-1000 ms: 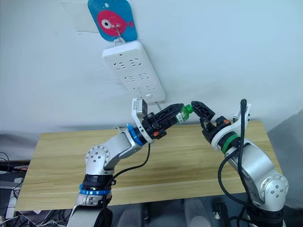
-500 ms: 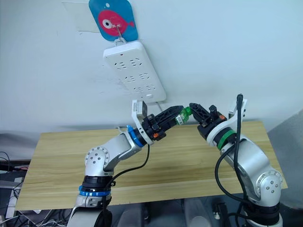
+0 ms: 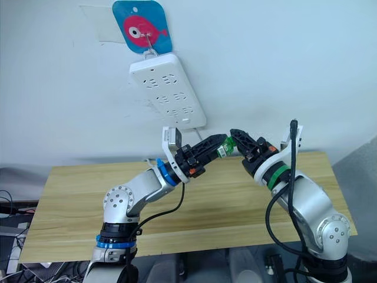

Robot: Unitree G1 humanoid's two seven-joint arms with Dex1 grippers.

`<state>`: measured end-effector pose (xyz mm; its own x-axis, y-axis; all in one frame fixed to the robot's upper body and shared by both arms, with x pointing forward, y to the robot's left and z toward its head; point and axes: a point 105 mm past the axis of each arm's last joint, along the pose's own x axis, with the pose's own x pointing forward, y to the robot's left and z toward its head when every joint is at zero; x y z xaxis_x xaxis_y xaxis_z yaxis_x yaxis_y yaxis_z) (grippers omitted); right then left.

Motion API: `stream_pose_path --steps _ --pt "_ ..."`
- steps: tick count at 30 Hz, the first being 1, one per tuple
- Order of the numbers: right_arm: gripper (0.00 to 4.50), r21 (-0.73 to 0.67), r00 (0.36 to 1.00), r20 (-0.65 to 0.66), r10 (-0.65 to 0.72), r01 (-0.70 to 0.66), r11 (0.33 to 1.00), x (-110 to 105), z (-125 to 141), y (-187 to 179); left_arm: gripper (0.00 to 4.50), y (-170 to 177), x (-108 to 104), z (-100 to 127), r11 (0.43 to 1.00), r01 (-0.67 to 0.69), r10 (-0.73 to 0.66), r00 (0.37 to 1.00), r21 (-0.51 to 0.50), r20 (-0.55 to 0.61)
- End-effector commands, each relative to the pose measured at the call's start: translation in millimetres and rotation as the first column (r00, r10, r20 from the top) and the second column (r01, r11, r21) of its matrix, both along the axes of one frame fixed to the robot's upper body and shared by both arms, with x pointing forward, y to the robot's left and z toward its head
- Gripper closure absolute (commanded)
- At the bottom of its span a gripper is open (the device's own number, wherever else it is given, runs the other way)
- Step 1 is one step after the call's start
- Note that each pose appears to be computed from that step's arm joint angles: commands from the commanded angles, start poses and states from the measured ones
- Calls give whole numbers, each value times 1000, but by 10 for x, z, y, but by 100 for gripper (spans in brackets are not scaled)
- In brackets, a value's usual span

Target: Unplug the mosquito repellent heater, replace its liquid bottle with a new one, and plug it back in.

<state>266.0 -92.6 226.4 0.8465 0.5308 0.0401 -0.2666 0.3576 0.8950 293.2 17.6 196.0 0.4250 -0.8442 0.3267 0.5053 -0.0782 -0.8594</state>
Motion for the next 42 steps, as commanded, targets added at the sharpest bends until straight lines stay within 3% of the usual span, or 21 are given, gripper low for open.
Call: stream_pose_path --steps 1,10,13,17,25,31,32,35,38,40,42 --pt "164 27 997 63 42 -43 999 -116 136 65 227 -29 -109 118 999 33 -31 998 -25 53" --pt "164 36 997 58 52 -55 998 -124 124 90 227 -17 -137 120 999 38 -36 998 -22 59" --pt "225 48 997 55 50 -53 997 -114 126 91 227 -15 -130 121 999 37 -36 998 -20 58" --pt "358 53 997 52 51 -54 997 -103 121 91 227 -22 -124 123 999 39 -38 998 -21 58" --pt "370 63 997 54 57 -60 996 -77 126 100 227 -49 -157 118 998 55 -53 997 -22 56" --pt "370 53 999 25 21 -22 998 -33 59 8 37 30 -226 150 996 85 -83 993 -22 80" --pt "370 44 1000 17 8 -9 999 -22 24 -36 4 76 -249 122 996 87 -88 992 12 90" --pt "370 -4 999 -9 -51 51 999 68 -88 -228 0 264 -282 48 991 75 -88 990 112 114" --pt "370 -189 991 25 -132 135 973 171 -252 -430 0 394 -431 -20 949 90 -162 961 301 223" --pt "370 -373 979 87 -183 202 906 255 -395 -557 0 421 -602 -149 865 84 -281 898 494 339" --pt "370 -551 959 172 -225 283 785 360 -571 -703 0 463 -629 -322 754 -38 -381 787 655 485"
